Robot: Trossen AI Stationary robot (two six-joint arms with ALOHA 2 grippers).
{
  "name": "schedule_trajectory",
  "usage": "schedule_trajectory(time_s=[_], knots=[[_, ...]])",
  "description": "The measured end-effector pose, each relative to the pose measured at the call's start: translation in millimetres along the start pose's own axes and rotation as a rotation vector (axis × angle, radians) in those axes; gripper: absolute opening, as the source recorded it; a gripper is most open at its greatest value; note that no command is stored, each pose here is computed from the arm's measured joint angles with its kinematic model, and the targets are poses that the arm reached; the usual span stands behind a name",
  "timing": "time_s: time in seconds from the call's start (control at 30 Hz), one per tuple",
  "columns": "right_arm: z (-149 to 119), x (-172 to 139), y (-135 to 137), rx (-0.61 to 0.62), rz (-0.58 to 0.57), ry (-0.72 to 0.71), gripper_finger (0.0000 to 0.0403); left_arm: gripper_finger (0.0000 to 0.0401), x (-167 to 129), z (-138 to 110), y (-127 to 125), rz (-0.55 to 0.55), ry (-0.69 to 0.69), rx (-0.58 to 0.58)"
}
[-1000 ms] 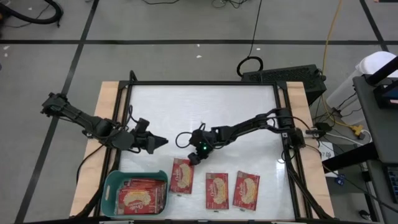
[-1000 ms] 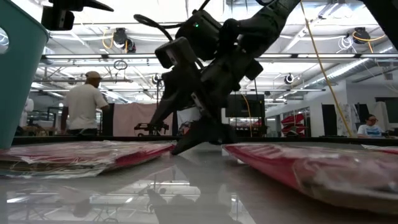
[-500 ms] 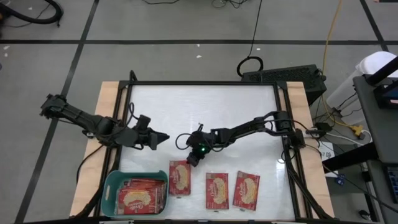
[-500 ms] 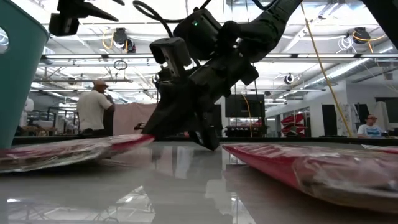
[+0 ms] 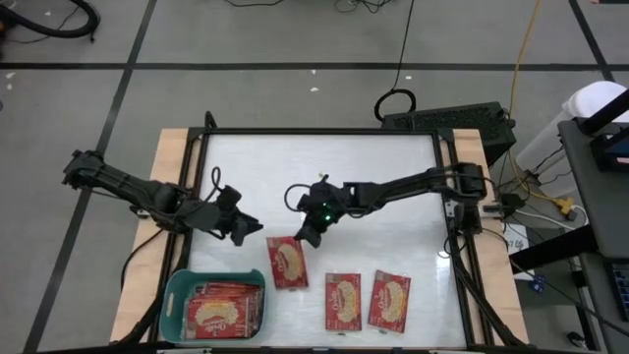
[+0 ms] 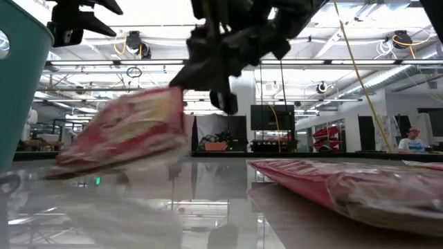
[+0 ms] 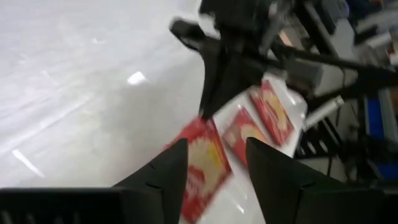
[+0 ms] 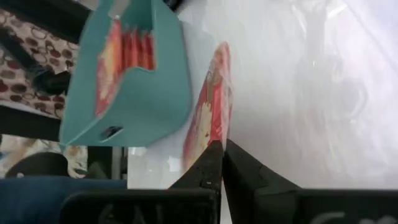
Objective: Sort popcorn bags into baskets
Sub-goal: Put the red popcorn bag into the green bin
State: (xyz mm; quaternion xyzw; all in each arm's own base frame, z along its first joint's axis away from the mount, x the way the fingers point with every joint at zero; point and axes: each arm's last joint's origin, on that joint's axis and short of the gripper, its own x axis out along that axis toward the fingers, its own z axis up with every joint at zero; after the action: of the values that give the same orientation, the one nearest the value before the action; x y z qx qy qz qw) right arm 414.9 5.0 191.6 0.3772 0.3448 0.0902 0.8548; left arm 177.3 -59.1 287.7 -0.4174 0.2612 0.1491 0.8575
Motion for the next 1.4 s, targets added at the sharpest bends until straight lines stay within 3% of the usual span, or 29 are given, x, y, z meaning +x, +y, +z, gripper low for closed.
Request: schedule_trajectory(time_s=[0.23,0.43,0.7,0.87,1.17,1.27,1.4], knots=[[5.9,-23.1,13.8,-0.129,-0.025,-0.022,0.0000,0.0227,-4.3,11.2,8.9,-0.043,0.102,0.085],[9.4,-34.7,16.4,-0.154,-0.080,-0.050,0.0000,0.0268,0.3,25.6,17.3,-0.055,0.118,0.255],[14.0,-40.3,16.9,-0.170,-0.093,-0.083,0.0000,0.0284,24.8,43.0,26.1,-0.038,0.128,0.457],[14.5,-40.3,17.2,-0.174,-0.091,-0.089,0.0000,0.0268,54.9,47.9,29.3,-0.072,0.198,0.517],[14.6,-40.4,17.2,-0.192,-0.093,-0.089,0.0000,0.0220,98.7,36.9,37.9,-0.151,0.423,0.490],[15.6,-41.0,16.2,-0.193,-0.095,-0.093,0.0000,0.0177,108.1,32.9,40.6,-0.161,0.475,0.474],[17.7,-42.5,13.5,-0.187,-0.111,-0.105,0.0000,0.0085,113.7,31.2,38.6,-0.198,0.485,0.467]])
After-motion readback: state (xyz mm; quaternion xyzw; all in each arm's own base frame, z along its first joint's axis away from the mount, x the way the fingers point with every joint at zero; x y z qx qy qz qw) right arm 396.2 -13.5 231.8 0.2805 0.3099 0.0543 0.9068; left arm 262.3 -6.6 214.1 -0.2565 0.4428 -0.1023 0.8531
